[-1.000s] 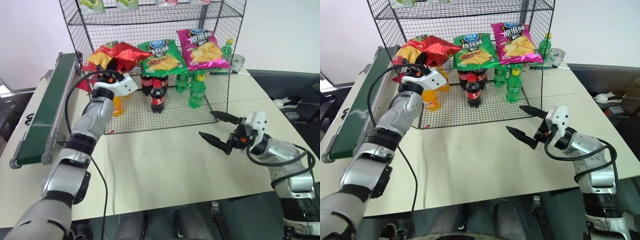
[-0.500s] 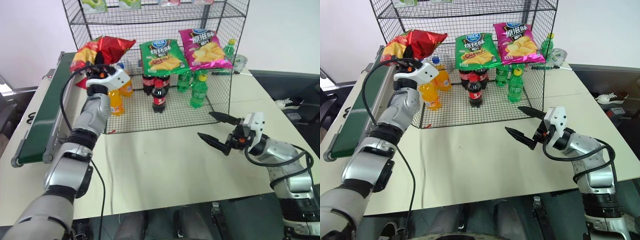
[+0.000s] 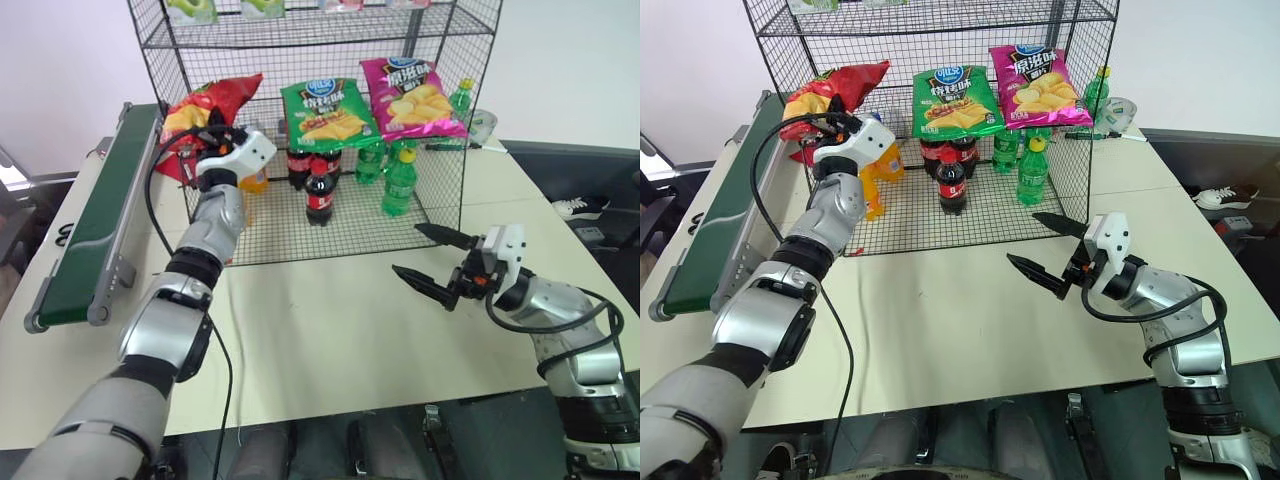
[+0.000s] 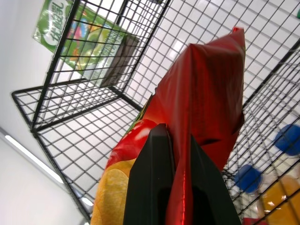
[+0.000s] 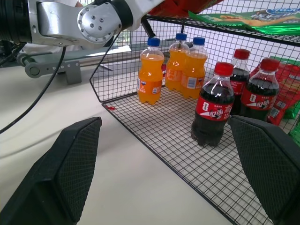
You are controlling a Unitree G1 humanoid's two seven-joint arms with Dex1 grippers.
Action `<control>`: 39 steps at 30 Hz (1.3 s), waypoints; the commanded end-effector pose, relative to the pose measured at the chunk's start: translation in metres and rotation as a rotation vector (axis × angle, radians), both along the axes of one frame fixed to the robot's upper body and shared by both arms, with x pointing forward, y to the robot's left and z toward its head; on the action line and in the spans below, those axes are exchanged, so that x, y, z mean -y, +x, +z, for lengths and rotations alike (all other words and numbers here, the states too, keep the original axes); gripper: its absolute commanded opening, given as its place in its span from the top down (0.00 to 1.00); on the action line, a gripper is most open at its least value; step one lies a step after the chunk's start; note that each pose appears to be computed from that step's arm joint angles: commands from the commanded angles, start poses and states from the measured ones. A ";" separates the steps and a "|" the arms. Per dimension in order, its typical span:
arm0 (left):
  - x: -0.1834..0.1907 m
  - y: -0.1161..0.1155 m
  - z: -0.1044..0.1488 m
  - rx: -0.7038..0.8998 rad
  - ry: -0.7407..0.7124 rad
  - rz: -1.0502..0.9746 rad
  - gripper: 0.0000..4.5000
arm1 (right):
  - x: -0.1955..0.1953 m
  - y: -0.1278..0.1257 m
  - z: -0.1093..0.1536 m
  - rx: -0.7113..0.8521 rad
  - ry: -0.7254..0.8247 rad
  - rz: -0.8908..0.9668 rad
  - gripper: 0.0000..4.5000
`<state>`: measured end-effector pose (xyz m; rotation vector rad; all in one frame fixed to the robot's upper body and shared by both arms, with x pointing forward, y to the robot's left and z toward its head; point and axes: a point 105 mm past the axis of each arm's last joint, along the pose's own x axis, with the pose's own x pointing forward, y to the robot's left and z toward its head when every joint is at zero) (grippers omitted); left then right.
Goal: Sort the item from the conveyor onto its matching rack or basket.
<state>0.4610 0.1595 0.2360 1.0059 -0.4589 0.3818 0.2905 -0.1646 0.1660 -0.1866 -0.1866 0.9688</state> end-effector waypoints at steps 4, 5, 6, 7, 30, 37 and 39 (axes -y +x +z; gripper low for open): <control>0.013 0.003 0.023 0.042 -0.036 -0.064 0.99 | -0.003 -0.004 0.012 0.047 0.004 0.003 0.00; 0.012 0.003 0.024 0.046 -0.043 -0.060 0.99 | -0.003 -0.004 0.012 0.047 0.004 0.003 0.00; 0.013 0.004 0.022 0.032 -0.070 -0.075 0.94 | -0.003 -0.004 0.012 0.047 0.004 0.002 0.00; 0.012 0.004 0.021 0.033 -0.078 -0.071 0.87 | -0.003 -0.004 0.012 0.048 0.003 0.001 0.00; 0.011 -0.029 0.008 -0.011 -0.141 -0.262 0.03 | -0.006 -0.003 0.006 0.041 -0.008 0.027 0.00; 0.024 -0.074 0.001 -0.045 -0.042 -0.471 0.03 | -0.005 -0.002 0.008 0.046 -0.002 0.021 0.00; 0.015 -0.083 0.001 -0.060 -0.040 -0.470 0.03 | -0.003 -0.002 0.007 0.046 0.001 0.017 0.00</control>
